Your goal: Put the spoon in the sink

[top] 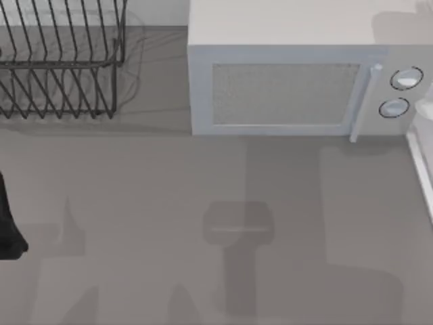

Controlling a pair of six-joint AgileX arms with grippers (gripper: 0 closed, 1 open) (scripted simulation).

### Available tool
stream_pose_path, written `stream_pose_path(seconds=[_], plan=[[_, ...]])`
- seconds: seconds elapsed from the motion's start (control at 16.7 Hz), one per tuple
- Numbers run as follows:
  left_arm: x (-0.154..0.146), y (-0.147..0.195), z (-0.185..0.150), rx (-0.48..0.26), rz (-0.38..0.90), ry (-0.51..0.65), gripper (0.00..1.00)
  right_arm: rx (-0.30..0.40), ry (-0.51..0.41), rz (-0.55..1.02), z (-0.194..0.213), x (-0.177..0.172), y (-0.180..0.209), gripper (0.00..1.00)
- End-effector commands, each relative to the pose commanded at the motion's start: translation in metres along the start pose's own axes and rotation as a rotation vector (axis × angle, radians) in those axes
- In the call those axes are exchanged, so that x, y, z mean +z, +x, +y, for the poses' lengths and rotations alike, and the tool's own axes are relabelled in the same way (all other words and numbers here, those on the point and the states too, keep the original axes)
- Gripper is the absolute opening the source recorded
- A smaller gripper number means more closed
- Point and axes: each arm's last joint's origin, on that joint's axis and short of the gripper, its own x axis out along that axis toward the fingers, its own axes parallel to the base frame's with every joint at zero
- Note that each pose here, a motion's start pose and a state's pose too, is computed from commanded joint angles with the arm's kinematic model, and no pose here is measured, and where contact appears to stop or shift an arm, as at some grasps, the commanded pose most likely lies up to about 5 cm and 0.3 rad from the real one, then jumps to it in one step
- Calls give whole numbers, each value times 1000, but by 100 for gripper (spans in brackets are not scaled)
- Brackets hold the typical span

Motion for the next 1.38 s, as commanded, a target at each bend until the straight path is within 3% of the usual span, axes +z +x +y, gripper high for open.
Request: stream_pose_path(seconds=[0.3, 0.72, 1.38], plan=[[0, 0, 0, 0, 0, 0, 100, 28, -2, -17, 1, 3, 32, 0], [0, 0, 0, 0, 0, 0, 100, 9, -3, -5, 3, 4, 36, 0], [0, 0, 0, 0, 0, 0, 100, 9, -3, -5, 3, 4, 36, 83]])
